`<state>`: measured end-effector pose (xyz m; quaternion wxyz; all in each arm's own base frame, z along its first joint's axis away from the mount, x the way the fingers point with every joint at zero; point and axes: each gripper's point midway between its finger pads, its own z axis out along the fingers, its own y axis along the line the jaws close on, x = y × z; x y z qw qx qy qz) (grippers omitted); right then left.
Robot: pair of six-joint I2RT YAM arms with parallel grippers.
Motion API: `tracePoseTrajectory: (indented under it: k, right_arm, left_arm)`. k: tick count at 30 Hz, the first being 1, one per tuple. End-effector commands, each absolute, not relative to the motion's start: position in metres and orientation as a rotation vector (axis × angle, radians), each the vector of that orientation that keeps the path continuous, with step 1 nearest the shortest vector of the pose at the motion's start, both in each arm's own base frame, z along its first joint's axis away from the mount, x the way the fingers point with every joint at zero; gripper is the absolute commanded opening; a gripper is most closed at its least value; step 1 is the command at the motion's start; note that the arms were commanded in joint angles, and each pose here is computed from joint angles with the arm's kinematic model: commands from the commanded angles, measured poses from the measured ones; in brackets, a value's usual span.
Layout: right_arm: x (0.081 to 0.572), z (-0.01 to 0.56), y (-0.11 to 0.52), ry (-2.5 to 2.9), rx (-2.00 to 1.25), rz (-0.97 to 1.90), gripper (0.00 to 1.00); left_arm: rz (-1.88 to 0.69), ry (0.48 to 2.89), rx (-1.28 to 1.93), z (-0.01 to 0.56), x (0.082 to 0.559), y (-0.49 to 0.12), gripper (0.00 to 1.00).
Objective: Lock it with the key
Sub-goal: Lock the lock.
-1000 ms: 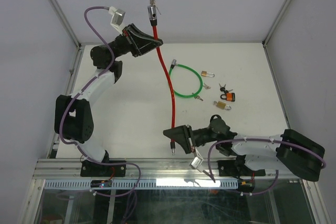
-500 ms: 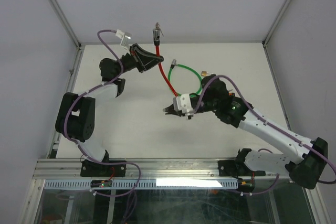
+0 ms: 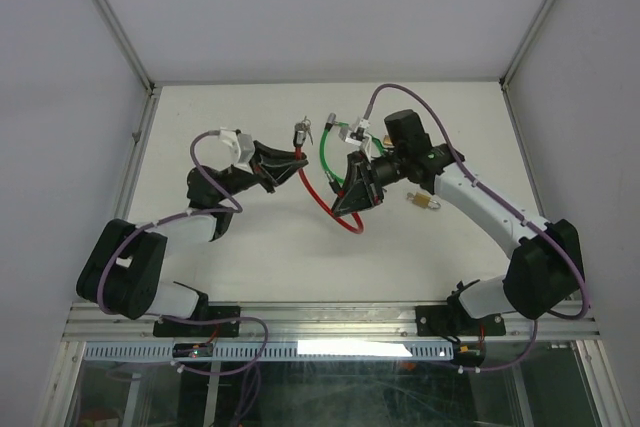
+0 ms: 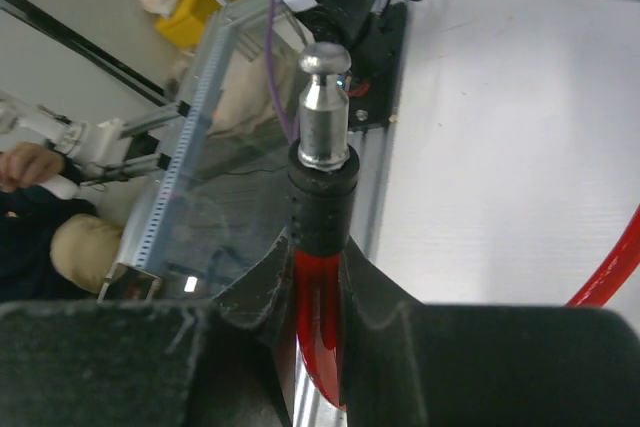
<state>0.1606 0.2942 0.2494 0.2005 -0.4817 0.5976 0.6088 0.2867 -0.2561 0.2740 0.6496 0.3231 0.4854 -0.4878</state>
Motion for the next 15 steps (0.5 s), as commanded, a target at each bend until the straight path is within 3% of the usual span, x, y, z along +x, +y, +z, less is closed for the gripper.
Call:
tracePoseTrajectory:
  k: [1, 15]
  right_arm:
    - [0.149, 0.285, 0.285, 1.608, -1.295, 1.908, 0.0]
    - [0.147, 0.272, 0.288, 1.656, -1.279, 2.014, 0.0]
  left_arm:
    - [-0.864, 0.911, 0.855, 0.292, 0.276, -0.256, 0.0]
    - [-0.737, 0.944, 0.993, 0.275, 0.271, -0.278, 0.0]
